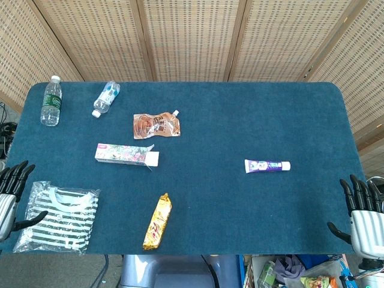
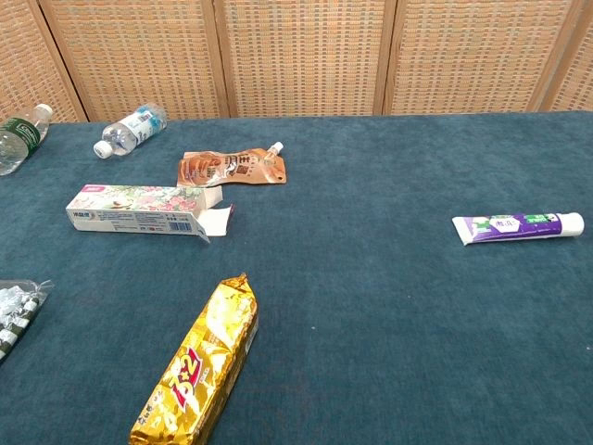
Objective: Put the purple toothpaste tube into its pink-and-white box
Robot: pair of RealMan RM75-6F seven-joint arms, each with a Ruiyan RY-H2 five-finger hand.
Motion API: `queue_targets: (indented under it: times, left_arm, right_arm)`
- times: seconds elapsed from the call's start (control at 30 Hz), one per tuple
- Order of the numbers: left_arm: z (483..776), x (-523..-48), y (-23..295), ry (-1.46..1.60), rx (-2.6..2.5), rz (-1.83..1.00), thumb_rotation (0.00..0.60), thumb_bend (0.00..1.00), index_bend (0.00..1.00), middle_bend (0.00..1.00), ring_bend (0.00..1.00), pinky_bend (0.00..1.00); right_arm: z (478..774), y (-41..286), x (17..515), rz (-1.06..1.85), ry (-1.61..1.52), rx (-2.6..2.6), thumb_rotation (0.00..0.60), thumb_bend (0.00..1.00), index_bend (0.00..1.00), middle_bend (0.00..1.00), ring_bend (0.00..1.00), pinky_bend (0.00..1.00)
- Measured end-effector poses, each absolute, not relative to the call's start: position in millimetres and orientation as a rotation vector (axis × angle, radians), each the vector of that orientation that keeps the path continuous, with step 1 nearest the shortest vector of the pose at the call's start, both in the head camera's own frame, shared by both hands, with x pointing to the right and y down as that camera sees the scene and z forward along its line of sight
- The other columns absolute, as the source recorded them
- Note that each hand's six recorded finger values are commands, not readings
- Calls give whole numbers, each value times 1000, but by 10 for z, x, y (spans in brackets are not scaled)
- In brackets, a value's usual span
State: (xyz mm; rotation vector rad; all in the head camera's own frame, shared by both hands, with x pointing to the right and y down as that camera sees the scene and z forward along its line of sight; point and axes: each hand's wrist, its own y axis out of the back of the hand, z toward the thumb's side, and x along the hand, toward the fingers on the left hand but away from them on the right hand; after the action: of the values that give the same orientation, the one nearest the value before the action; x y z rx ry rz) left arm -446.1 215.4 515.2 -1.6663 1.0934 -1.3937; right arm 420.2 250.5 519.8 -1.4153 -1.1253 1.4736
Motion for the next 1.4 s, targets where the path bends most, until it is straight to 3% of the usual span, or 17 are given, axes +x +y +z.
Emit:
queue_targets:
  times: [0.4,0.6,0.83,1.07,1.23,1.4]
  left_arm:
    - [5157,-4446,2171,1083,-1663,-1395,600,183,0,0,0,0]
    - [5192,-4435,2130,1083,-1656,-1394,600,183,0,0,0,0]
    - [5276,-4423,2086,1079,-1647,-1411,600,183,0,0,0,0]
    - [5397,-4443,2022,1069,-1636,-1458,600,182,0,0,0,0]
    - [5451,-4453,1982,1069,-1619,-1485,600,184,0,0,0,0]
    - [5468,-4472,1961,1081,-1615,-1499,600,183,0,0,0,0]
  right_arm:
    - [5233,2487,4185,1472,-1115,-1438,600,0,43,0,0,0]
    - [5461,2280,4108,1453,-1036,-1542,600,0,65,2,0,0]
    - [5912,1802,4070,1469,-897,-1666,600,0,144,165,44,0]
    - [6373,1310,4055,1517,-809,-1665,600,0,215,255,132,65]
    - [6633,1118,3961,1536,-814,-1686,600,3,270,310,183,113]
    - [6857,1042,3863,1556,-804,-1697,600,93,331,387,261,205]
